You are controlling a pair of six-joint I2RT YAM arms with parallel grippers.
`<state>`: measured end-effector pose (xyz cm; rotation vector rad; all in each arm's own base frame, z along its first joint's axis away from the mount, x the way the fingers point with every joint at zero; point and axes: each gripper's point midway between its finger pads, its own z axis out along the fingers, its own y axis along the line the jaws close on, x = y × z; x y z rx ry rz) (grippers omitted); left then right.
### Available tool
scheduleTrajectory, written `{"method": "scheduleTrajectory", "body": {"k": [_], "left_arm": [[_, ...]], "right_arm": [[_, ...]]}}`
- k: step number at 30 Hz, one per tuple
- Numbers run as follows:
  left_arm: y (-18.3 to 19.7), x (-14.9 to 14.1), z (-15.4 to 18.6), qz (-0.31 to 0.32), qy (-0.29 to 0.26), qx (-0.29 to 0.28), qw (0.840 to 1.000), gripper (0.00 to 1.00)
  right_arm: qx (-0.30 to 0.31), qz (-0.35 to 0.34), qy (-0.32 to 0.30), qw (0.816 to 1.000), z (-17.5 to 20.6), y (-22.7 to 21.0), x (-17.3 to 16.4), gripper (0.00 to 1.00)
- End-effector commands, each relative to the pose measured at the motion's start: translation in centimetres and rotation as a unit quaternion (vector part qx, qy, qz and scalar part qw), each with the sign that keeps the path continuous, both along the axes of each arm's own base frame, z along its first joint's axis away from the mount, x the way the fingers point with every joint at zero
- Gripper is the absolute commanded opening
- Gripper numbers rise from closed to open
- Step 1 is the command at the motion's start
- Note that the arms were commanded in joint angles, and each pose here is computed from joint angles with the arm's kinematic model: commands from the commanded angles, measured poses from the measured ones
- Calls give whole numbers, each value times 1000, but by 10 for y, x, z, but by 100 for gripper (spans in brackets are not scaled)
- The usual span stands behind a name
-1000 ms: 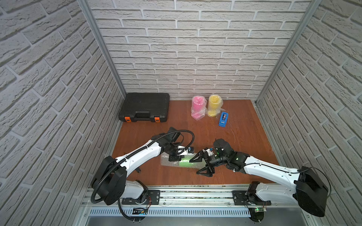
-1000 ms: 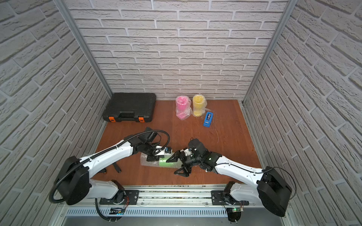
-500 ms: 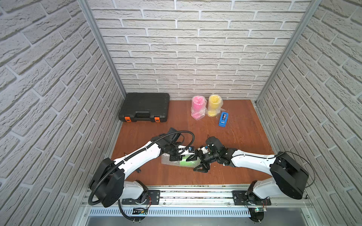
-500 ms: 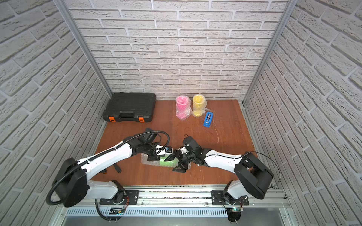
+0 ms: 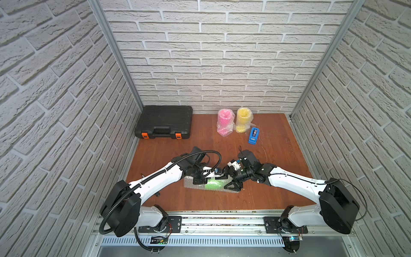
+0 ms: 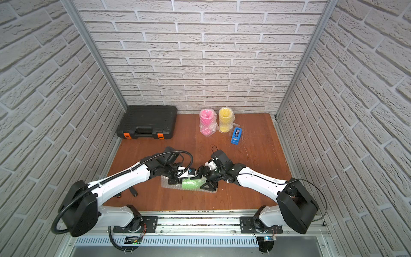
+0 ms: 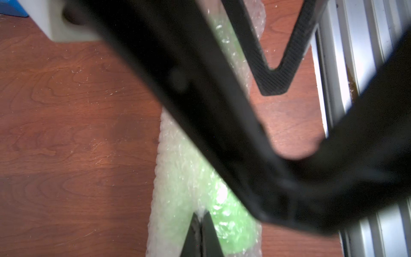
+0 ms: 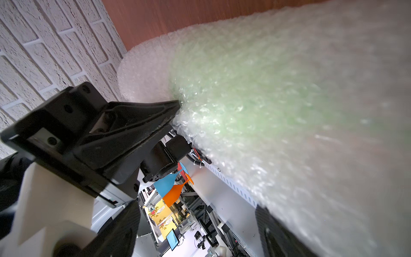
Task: Wrap wine glasses in bubble wrap
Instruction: Stick the tape on the bubble wrap.
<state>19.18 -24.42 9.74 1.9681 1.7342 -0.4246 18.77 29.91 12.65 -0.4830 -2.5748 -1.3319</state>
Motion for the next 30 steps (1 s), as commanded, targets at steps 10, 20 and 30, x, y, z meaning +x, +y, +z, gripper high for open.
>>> {"method": "scheduleTrajectory", "body": {"k": [10,20,30], "left_arm": [[18,-31,-27,-29,51,51,997,0],[16,-30,-26,-29,50,50,997,0],[15,-31,-26,-32,51,50,997,0]], "right_arm": [[4,-29,-86,996,40,-4,30,81],[-24,-31,-109,993,43,-10,37,78],[-47,-32,-134,989,41,-6,53,77]]}}
